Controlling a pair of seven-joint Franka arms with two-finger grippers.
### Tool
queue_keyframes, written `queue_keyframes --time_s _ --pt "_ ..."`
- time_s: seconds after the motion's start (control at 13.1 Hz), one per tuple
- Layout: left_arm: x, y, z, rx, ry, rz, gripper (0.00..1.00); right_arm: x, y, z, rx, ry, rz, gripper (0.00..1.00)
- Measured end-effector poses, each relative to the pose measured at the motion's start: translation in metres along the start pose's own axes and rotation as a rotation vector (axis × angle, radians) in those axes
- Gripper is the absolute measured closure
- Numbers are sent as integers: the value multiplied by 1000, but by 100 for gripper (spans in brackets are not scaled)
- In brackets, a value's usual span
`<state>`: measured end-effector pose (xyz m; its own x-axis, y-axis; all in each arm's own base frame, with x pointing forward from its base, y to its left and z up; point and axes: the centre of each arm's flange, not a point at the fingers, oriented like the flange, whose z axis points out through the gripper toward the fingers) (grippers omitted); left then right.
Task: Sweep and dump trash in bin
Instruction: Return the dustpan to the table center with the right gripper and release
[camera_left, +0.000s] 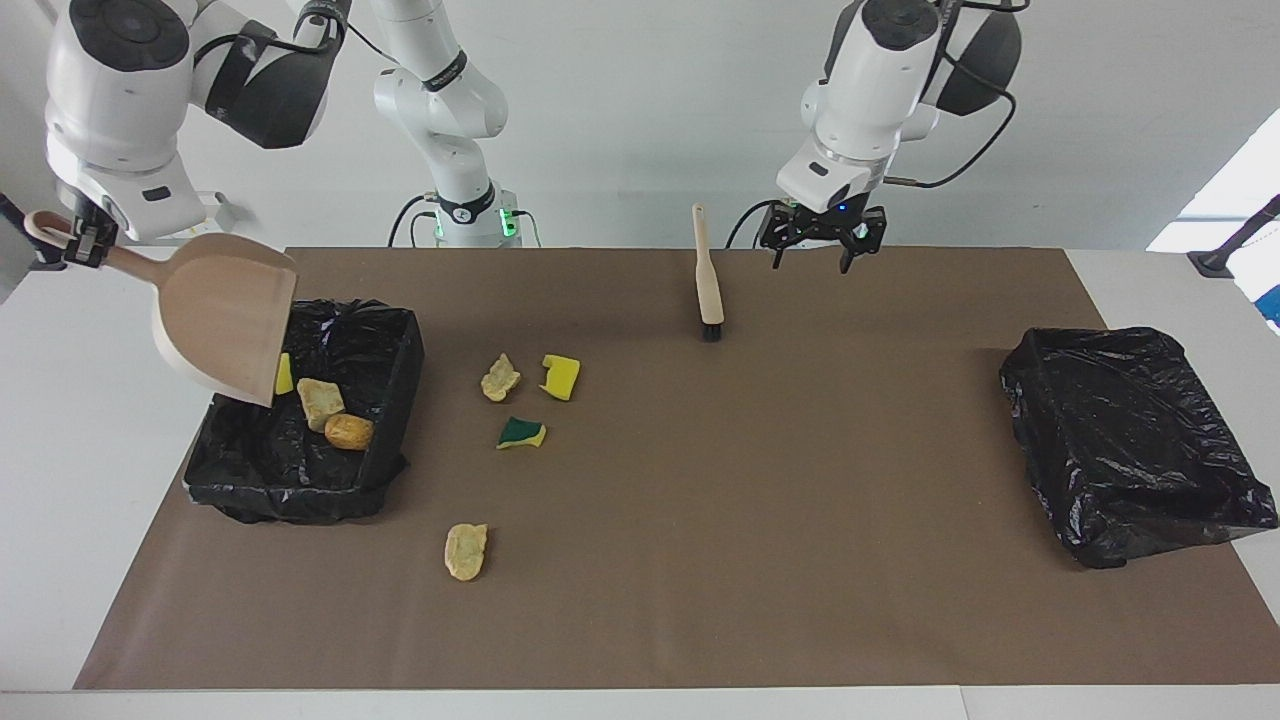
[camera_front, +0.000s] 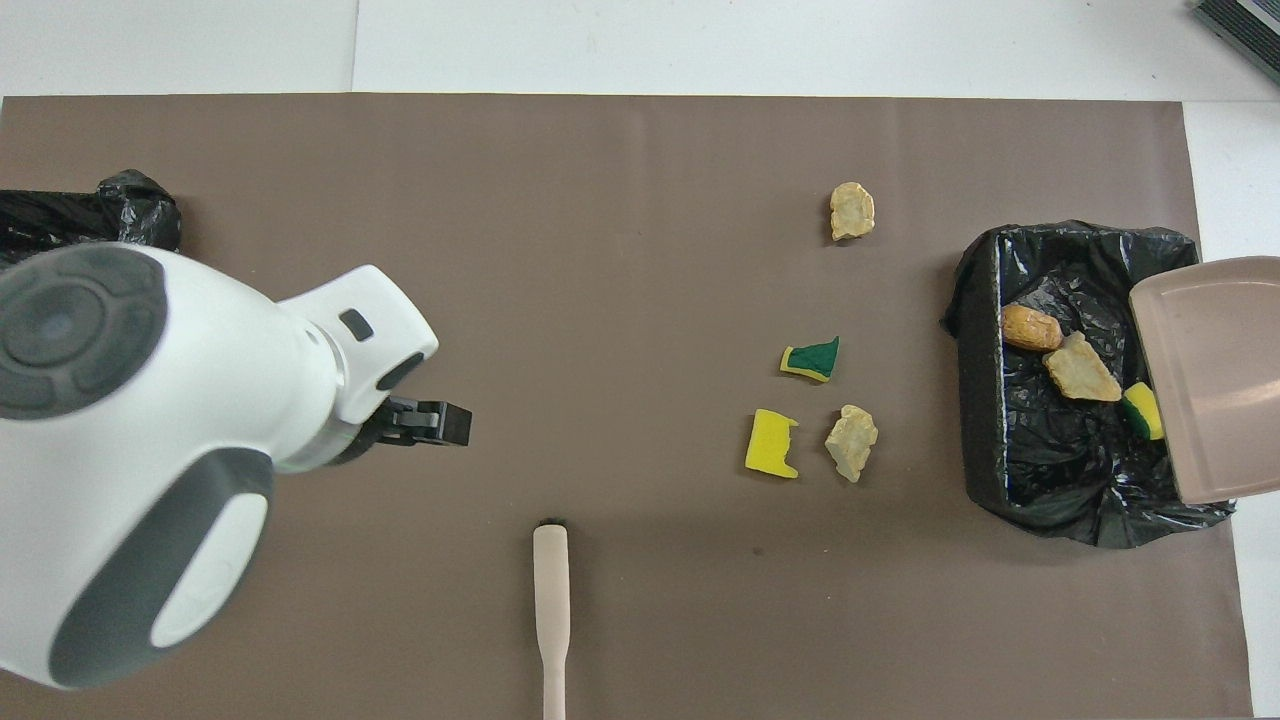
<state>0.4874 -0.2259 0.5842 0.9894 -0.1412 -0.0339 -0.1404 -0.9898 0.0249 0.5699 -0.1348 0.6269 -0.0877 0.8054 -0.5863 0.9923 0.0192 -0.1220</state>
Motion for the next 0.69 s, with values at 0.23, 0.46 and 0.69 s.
queue_keyframes --time_s 0.23,0.46,0.69 --pt "20 -71 -43 -12 -19 13 0 46 3 -6 -7 144 127 68" --pt "14 -113 -78 -9 -22 35 0 86 1 -21 8 273 289 68" --pt "10 -120 -92 8 -13 28 0 136 6 -43 36 338 478 68"
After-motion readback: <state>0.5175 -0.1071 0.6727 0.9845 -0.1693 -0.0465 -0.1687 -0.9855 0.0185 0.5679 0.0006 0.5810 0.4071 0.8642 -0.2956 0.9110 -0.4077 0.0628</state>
